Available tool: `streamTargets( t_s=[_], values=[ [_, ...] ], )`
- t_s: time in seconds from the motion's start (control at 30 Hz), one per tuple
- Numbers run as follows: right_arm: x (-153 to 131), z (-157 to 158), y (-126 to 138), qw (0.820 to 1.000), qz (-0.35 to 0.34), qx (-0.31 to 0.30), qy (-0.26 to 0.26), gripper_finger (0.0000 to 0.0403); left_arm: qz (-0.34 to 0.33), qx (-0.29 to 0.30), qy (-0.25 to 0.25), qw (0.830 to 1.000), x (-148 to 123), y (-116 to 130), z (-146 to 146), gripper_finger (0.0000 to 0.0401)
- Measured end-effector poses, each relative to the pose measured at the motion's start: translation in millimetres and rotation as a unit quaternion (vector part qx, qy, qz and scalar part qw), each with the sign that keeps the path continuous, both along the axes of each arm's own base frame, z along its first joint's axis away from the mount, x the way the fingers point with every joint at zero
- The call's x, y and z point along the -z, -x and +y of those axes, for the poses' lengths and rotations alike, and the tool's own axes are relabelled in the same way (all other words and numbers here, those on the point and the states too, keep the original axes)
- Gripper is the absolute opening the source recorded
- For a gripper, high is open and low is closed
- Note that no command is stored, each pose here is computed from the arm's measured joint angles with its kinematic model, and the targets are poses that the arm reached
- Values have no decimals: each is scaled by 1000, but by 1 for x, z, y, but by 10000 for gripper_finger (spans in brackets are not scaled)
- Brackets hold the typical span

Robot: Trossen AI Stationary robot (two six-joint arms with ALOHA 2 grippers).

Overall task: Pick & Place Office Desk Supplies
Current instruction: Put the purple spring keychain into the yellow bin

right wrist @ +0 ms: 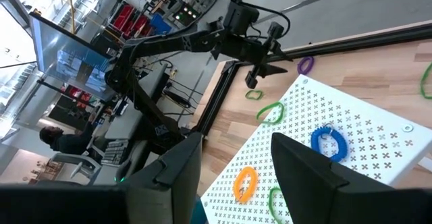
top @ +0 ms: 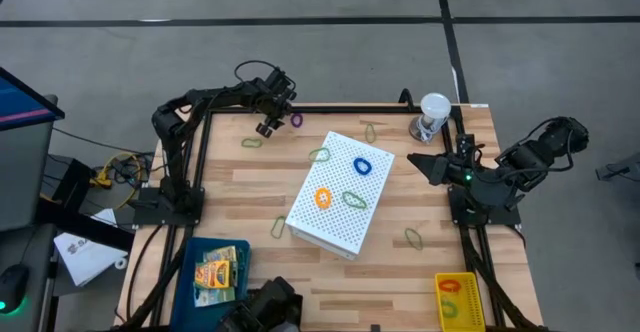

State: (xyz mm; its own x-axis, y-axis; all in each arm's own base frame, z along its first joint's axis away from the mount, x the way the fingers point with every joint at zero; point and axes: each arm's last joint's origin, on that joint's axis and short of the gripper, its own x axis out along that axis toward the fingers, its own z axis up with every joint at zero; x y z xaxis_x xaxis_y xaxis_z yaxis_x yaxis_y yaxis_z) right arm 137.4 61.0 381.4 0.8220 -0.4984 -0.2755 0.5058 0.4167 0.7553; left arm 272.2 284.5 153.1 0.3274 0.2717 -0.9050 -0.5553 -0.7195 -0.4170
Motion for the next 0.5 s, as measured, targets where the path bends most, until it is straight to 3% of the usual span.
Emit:
streamTargets(
  t_s=[0.5],
  values=[
    [0,0,0,1000,-6,1,-9,175,-4,-13,-2,1000,-1,1,2,136]
  ],
)
